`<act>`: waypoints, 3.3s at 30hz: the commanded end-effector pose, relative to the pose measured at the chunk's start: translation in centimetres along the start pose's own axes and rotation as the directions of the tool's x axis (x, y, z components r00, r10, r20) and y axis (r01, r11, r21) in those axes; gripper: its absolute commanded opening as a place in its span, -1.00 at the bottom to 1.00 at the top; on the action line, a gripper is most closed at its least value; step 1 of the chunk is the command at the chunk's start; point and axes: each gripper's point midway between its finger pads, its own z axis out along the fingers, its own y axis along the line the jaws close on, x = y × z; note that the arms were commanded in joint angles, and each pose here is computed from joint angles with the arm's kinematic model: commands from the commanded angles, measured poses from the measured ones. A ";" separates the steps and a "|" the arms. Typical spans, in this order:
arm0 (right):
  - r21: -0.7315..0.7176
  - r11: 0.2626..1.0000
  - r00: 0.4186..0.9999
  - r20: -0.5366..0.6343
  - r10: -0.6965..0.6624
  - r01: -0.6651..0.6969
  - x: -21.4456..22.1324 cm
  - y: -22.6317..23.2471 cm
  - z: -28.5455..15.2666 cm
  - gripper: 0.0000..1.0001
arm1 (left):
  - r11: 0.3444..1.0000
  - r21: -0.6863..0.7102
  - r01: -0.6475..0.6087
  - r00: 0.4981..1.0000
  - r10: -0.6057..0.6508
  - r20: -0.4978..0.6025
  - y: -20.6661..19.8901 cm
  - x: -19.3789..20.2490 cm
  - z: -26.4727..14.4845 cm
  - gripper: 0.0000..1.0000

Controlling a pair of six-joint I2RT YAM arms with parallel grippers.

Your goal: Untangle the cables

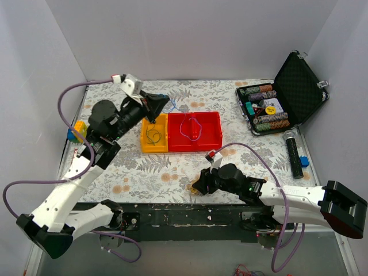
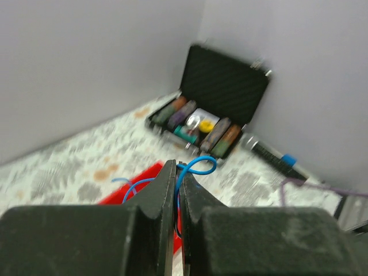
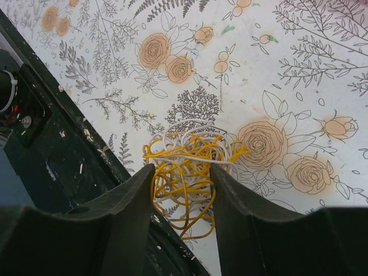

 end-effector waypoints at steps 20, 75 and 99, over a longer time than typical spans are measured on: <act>0.002 1.000 1.000 0.015 0.007 -0.007 0.1 -0.1 -1.0 -0.02 | 0.949 -0.300 -0.091 0.980 0.032 -0.197 15.7 12.8 -1.2 -1.00; 0.008 0.999 0.999 0.001 0.033 -0.033 0.7 -0.3 -1.1 -0.07 | 0.897 -0.305 -0.320 0.910 0.201 -0.364 22.6 18.6 -1.6 -1.00; 0.026 0.999 0.999 -0.009 0.039 -0.039 1.1 -0.7 -0.9 -0.09 | 0.962 -0.182 -0.202 0.837 0.073 -0.543 21.6 27.9 -2.6 -1.00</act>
